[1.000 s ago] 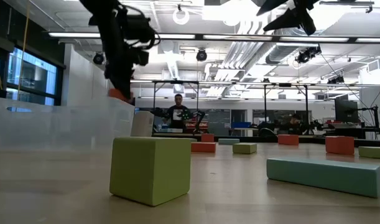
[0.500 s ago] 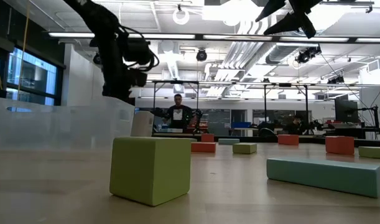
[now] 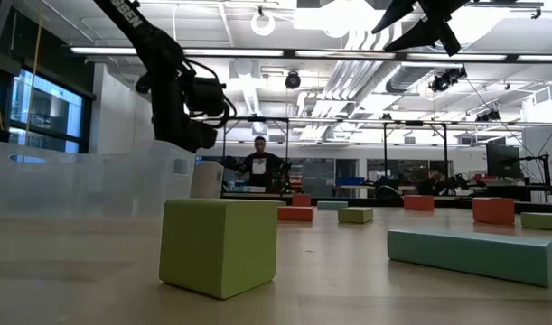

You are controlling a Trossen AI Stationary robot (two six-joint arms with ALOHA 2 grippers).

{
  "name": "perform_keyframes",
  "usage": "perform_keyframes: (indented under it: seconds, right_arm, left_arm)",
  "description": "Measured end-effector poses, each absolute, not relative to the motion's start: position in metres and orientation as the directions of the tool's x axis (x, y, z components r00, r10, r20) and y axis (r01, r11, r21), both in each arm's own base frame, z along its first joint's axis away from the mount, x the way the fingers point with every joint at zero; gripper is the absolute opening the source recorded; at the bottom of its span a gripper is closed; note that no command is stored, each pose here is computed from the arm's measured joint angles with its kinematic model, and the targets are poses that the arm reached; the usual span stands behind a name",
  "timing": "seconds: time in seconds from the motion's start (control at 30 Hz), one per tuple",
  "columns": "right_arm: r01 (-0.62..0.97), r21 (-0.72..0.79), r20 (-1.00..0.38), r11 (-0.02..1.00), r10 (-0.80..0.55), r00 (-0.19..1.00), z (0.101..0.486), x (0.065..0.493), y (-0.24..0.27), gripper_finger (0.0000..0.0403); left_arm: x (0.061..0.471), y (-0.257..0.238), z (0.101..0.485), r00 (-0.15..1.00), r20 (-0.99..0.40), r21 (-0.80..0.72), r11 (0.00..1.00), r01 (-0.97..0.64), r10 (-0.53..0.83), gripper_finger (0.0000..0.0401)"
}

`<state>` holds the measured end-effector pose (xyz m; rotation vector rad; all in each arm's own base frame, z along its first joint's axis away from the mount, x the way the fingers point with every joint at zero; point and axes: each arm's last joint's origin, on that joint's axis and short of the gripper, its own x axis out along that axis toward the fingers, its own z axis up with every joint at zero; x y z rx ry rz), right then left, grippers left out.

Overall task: Sort & place blocks by color
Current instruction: Put the orange block into the gray bin, then put the green block into the top transparent bin

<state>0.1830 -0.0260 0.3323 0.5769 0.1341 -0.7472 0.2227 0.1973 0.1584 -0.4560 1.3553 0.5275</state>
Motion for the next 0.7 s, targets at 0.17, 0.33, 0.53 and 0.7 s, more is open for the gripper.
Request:
perform_keyframes:
  seconds: [0.17,0.33,0.53,0.7]
  right_arm:
    - [0.677,0.446,-0.314,0.586,-0.606,0.731,0.3323,0.1829,-0.0261,0.0197]
    - [0.677,0.446,-0.314,0.585,-0.606,0.731,0.3322,0.183,-0.0261,0.0197]
    - [0.677,0.446,-0.314,0.585,-0.606,0.731,0.3322,0.183,-0.0261,0.0197]
    - [0.677,0.445,-0.314,0.585,-0.606,0.73,0.3322,0.183,-0.0261,0.0197]
  left_arm:
    - [0.2239,0.1984,0.1577,0.141,-0.985,-0.004,0.8,-0.6,0.1,0.0035]
    - [0.2241,0.1986,0.1578,0.143,-0.985,-0.004,0.8,-0.599,0.102,0.0063]
    - [0.2245,0.1989,0.1579,0.147,-0.984,-0.004,0.801,-0.599,0.105,0.0102]
    - [0.2245,0.1989,0.1579,0.146,-0.984,-0.003,0.8,-0.599,0.105,0.012]
